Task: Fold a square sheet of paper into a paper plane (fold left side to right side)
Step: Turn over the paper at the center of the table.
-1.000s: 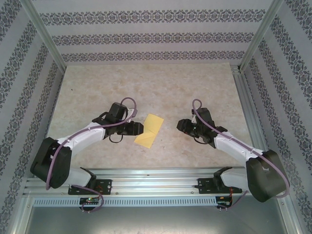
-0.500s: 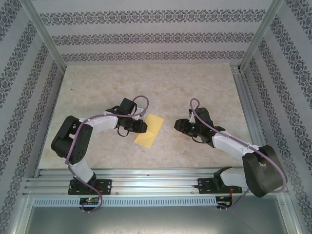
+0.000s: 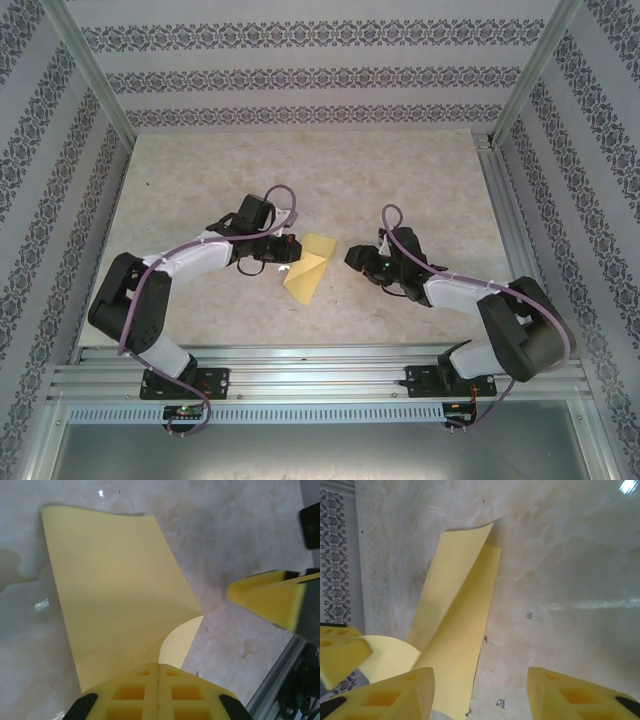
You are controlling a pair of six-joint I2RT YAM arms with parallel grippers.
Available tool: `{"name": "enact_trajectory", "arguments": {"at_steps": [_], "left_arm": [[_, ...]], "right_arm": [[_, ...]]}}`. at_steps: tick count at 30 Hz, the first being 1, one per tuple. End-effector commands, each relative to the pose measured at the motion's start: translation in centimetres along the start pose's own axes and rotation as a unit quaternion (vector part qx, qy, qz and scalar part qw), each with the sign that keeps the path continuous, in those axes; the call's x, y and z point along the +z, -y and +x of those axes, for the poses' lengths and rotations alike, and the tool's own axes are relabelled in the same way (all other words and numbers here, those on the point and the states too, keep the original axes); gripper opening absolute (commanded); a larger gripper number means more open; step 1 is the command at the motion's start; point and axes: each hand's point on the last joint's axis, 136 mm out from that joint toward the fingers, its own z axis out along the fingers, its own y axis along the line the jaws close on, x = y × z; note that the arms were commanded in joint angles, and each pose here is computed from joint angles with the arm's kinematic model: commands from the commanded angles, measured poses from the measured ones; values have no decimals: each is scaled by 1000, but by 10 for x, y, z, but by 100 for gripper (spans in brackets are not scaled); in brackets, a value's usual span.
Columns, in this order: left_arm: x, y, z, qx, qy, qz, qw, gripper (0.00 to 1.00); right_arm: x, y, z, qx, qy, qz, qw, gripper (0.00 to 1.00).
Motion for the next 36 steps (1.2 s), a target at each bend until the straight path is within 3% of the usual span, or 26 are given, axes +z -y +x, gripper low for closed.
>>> {"name": "enact_trajectory", "arguments": {"at_steps": [1, 7, 13, 19, 36], "left_arm": [[-8, 13, -5, -27, 27, 22, 999, 0], [-9, 8, 0, -29, 22, 9, 999, 0], [-2, -6, 8, -35, 11, -13, 999, 0], [6, -12, 11, -40, 3, -17, 999, 0], [9, -21, 15, -37, -8, -35, 999, 0]], "right_arm": [[17, -33, -1, 41, 15, -82, 996, 52], [48, -40, 6, 97, 12, -153, 983, 50], [46, -29, 9, 102, 19, -140, 985, 48], [39, -42, 4, 81, 20, -140, 987, 46], [32, -45, 8, 85, 22, -131, 987, 51]]}}
